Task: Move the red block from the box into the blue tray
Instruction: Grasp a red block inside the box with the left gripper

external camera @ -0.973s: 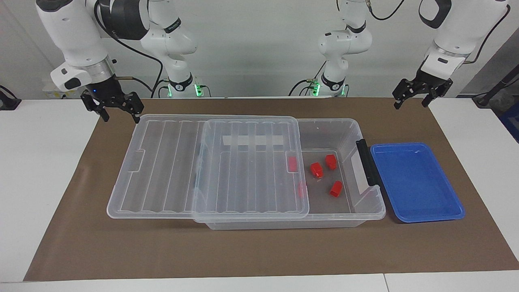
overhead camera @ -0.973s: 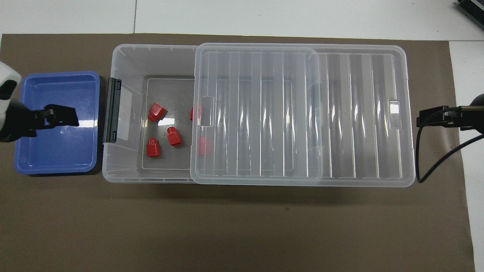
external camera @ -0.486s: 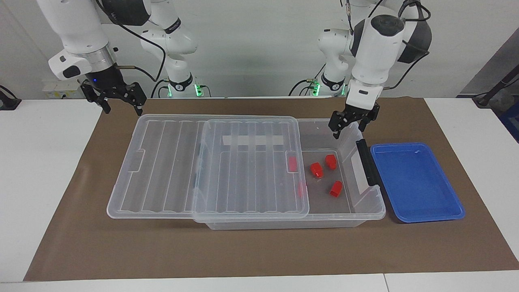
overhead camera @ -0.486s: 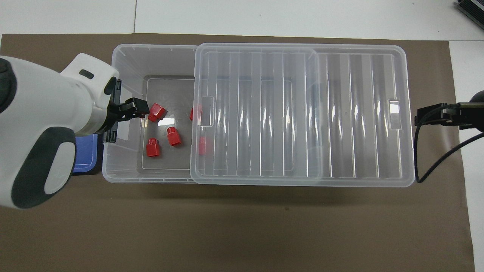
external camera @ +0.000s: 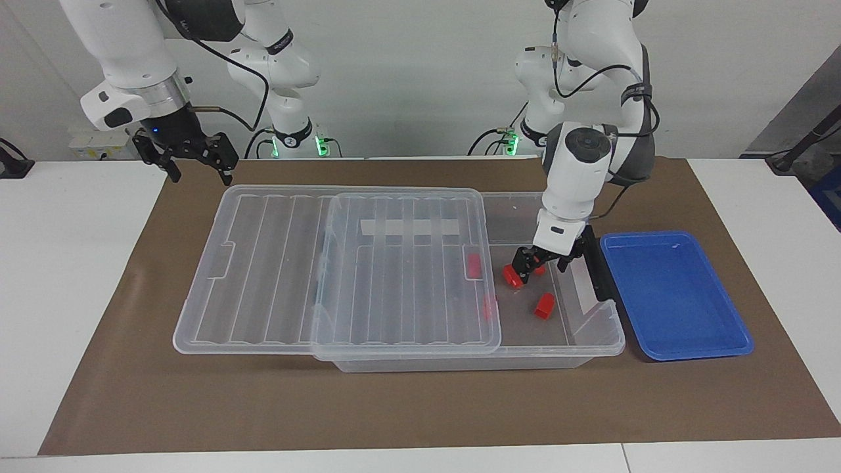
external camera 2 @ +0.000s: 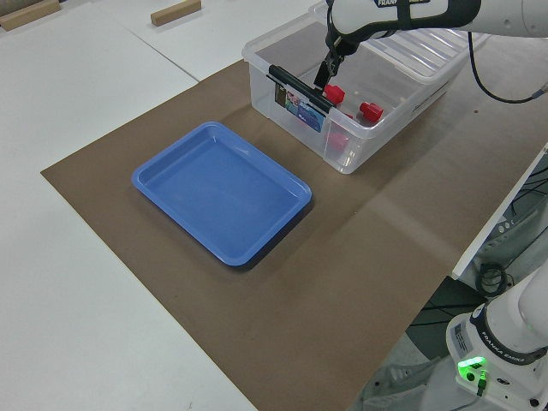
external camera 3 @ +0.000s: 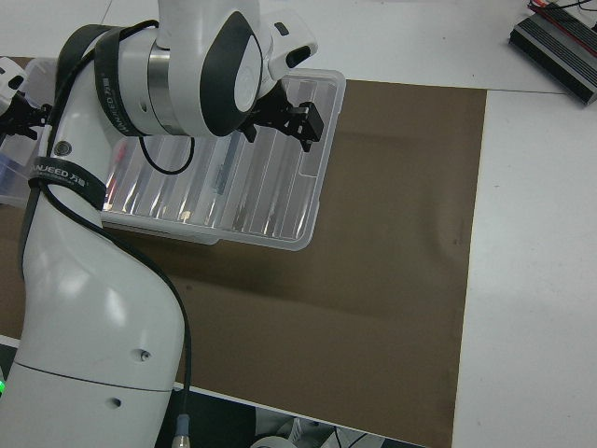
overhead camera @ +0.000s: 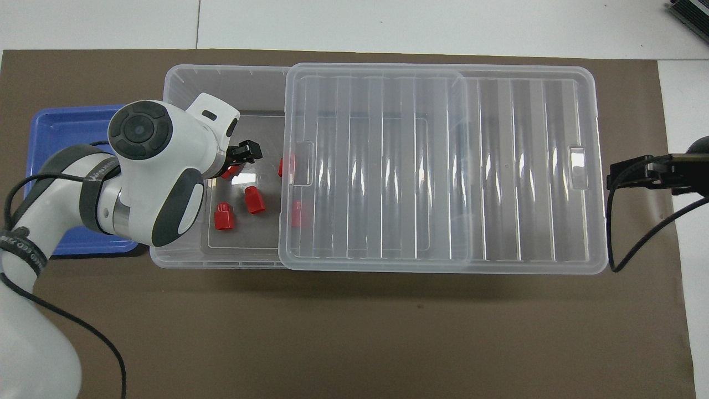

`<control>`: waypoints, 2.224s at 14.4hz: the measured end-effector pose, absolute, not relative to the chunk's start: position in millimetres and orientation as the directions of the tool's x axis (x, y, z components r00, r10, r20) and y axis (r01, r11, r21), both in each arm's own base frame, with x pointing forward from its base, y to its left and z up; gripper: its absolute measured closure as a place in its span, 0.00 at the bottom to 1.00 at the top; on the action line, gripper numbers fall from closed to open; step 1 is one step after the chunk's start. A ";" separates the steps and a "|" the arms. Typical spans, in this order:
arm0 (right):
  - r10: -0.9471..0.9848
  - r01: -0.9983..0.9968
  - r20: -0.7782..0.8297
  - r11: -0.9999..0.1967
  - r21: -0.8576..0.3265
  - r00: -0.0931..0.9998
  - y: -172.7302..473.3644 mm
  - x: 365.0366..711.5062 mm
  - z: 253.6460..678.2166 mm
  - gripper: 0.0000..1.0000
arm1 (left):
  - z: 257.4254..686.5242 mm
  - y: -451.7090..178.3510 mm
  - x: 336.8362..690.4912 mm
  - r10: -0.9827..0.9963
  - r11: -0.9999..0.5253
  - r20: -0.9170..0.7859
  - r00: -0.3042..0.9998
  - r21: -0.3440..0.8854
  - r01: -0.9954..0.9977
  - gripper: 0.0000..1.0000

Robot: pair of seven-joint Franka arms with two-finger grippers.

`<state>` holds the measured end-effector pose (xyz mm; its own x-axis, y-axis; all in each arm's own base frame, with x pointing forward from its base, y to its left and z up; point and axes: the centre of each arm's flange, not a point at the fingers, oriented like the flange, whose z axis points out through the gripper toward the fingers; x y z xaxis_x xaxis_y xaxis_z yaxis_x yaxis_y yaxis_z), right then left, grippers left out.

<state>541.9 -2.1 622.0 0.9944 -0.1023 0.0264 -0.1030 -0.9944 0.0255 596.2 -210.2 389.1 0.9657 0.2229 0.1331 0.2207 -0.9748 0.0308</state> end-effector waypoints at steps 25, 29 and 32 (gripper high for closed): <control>-0.124 -0.123 -0.027 -0.992 0.028 0.992 -4.0 545.5 635.7 0.00 | 309.3 -242.8 552.9 0.289 -0.957 0.051 0.956 -0.018 0.290 0.44; -0.124 -0.123 -0.028 -0.992 0.028 0.992 -4.0 545.6 635.6 0.00 | 309.4 -242.1 551.7 0.283 -0.958 0.050 0.958 -0.019 0.285 0.66; -0.124 -0.123 -0.028 -0.992 0.028 0.992 -4.0 545.6 635.6 0.00 | 309.5 -240.7 551.9 0.285 -0.958 0.048 0.957 -0.021 0.286 0.66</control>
